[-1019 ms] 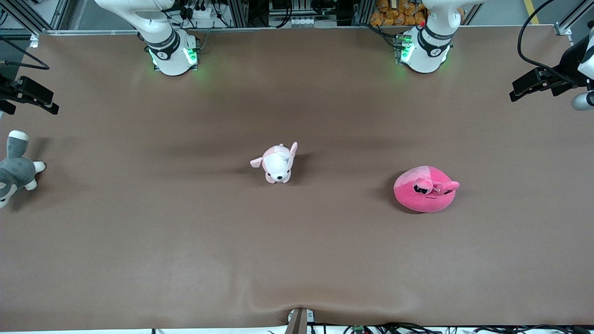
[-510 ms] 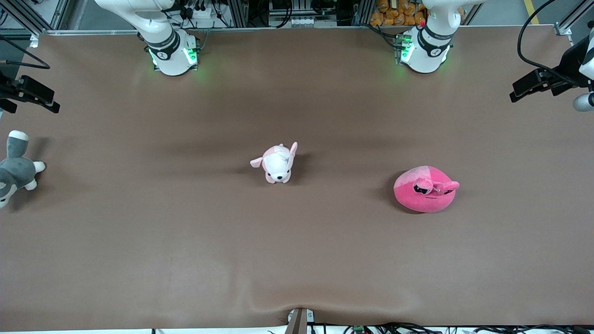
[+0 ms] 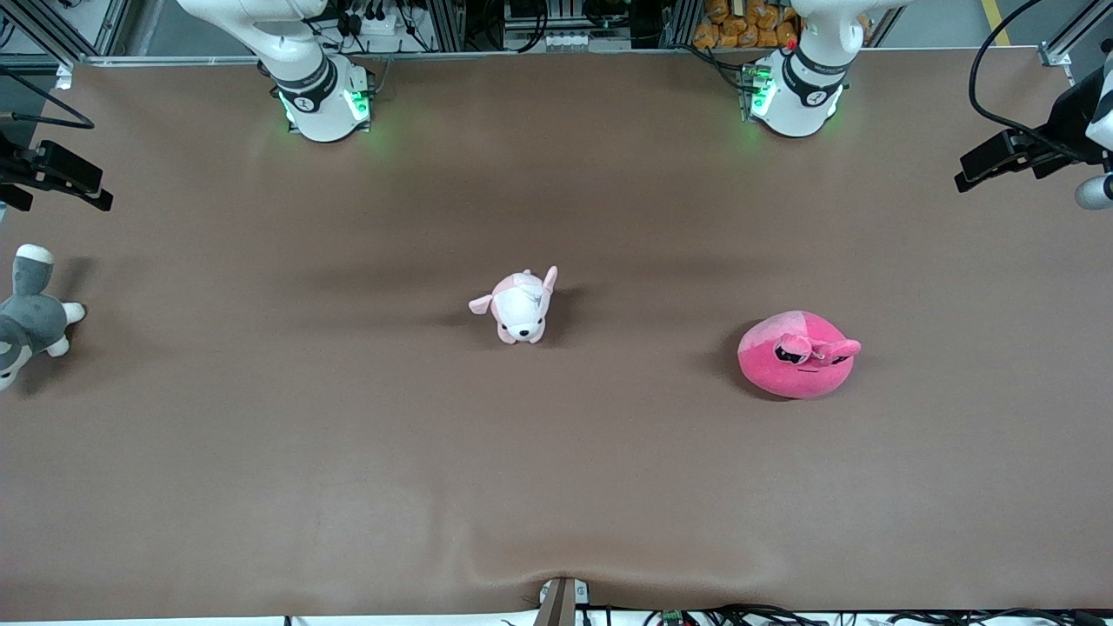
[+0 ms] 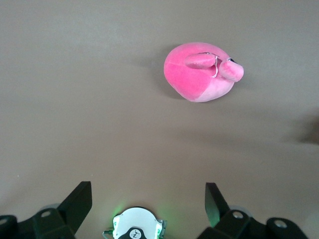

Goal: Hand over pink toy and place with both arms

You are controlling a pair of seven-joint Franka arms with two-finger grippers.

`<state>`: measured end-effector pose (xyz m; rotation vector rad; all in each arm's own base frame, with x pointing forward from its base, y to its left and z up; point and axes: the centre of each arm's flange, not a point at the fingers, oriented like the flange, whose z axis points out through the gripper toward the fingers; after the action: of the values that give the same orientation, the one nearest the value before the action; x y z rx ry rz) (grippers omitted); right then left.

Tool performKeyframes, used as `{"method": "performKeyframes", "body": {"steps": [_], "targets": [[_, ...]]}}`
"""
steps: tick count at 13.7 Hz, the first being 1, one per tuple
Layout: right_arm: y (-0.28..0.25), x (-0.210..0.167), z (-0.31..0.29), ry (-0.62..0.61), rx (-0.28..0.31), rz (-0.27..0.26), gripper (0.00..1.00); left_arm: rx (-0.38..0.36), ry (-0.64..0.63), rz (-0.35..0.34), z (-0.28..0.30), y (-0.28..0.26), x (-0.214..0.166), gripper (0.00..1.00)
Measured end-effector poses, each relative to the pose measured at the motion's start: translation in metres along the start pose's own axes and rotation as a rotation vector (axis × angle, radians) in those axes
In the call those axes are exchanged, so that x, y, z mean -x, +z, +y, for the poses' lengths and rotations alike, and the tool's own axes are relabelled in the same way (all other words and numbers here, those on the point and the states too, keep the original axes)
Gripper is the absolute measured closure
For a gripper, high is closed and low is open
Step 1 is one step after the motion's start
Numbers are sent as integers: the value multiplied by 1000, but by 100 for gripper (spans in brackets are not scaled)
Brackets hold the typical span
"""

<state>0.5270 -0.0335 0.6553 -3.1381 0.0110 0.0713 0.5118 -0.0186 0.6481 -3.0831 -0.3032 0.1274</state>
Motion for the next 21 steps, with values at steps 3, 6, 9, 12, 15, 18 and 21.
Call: {"method": "performKeyframes", "body": {"steps": [3, 6, 9, 12, 15, 18, 21], "targets": [[0, 0, 0, 0, 0, -1, 0, -1, -135, 2, 5, -1, 1, 0], [0, 0, 0, 1, 0, -3, 0, 1, -233, 5, 4, 0, -1, 0], [1, 0, 1, 1, 0, -4, 0, 6, -369, -11, -11, 9, -11, 0], [1, 0, 1, 1, 0, -5, 0, 32, -431, -73, -35, 33, -32, 0], [2, 0, 1, 2, 0, -9, 0, 30, -478, -132, -48, 62, -51, 0], [13, -7, 4, 7, -1, -32, 0, 16, -706, -184, -42, 90, -68, 0], [33, -15, 16, 30, -3, -86, 0, 22, -1027, -227, -18, 131, -94, 0]]}}
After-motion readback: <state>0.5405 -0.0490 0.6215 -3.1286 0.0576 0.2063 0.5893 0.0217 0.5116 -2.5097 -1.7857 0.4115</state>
